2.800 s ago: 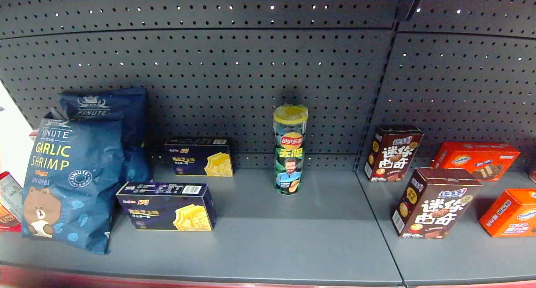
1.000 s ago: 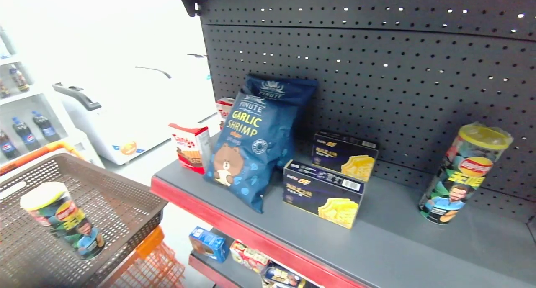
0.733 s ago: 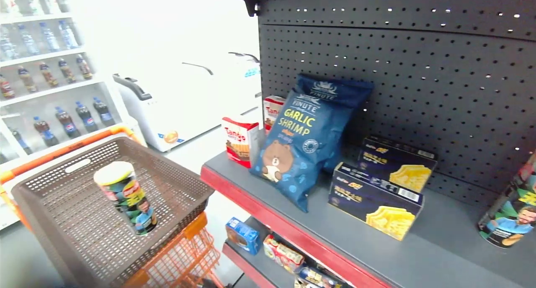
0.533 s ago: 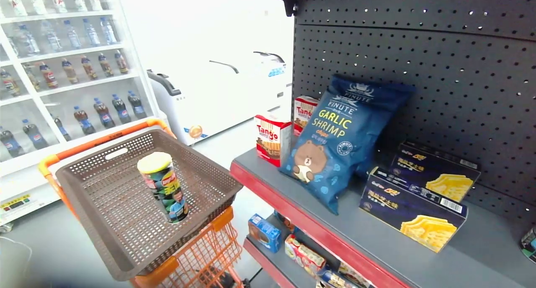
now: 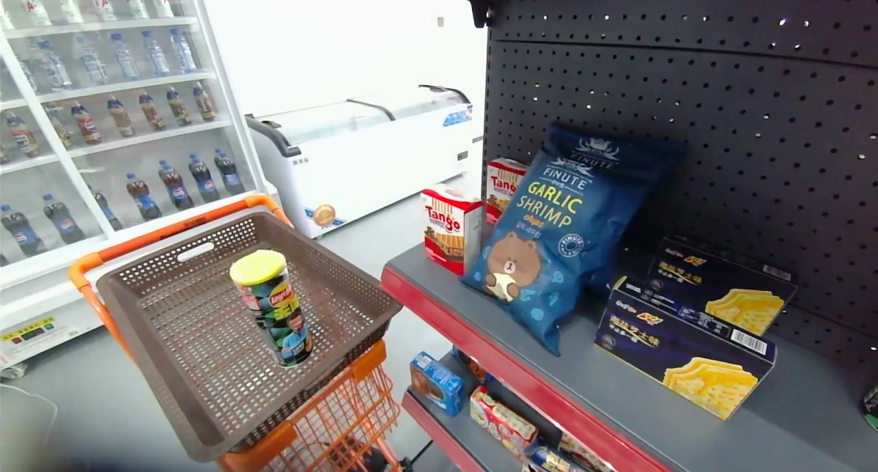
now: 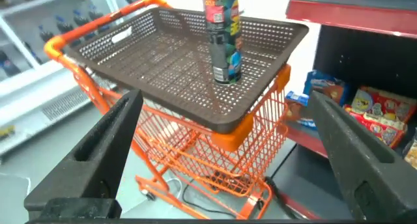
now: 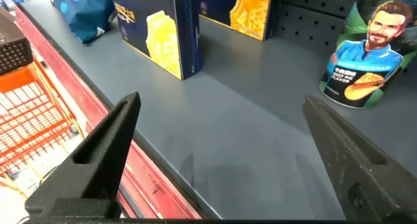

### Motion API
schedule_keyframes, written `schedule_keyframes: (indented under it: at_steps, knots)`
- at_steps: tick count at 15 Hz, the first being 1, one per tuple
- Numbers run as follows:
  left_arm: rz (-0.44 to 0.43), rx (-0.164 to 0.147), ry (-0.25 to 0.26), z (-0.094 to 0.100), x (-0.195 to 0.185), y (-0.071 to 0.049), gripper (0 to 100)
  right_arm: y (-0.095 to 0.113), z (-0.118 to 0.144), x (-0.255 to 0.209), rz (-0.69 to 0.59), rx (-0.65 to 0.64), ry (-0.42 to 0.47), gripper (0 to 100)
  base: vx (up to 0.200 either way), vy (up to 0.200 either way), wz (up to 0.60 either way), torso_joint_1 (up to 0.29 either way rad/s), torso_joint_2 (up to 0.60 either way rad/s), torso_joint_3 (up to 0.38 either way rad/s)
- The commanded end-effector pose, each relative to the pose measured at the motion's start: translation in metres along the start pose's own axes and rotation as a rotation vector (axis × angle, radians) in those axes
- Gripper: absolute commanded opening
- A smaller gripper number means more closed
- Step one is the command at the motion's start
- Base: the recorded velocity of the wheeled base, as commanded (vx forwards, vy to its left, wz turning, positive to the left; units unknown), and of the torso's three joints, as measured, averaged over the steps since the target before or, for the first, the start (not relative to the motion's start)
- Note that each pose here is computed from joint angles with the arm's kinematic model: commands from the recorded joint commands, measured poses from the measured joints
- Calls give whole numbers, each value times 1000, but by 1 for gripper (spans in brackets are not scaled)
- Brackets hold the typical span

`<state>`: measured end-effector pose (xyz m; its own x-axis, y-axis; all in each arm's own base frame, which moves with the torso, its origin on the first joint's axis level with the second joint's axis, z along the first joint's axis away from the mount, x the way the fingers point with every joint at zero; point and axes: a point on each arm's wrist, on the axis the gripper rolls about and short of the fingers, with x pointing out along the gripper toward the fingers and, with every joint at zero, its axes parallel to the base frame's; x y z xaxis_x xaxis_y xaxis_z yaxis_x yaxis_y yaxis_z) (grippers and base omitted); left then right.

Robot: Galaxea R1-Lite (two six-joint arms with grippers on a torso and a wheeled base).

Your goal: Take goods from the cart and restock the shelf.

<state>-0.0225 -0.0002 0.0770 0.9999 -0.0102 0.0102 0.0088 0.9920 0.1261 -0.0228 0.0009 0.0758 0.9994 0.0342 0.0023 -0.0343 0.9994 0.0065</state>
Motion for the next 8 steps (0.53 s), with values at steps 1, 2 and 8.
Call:
schedule_keyframes:
  at_steps: [1, 2, 8]
  knots:
    - [-5, 7, 2, 1, 0, 0, 100, 0, 0, 0, 1, 1, -1, 100, 0, 0, 0, 0, 0, 0]
    - [-11, 7, 0, 1, 0, 0, 100, 0, 0, 0, 1, 0, -1, 100, 0, 0, 0, 0, 0, 0]
    - [-93, -6, 201, 121, 69, 13, 100, 0, 0, 0, 1, 0, -1, 100, 0, 0, 0, 0, 0, 0]
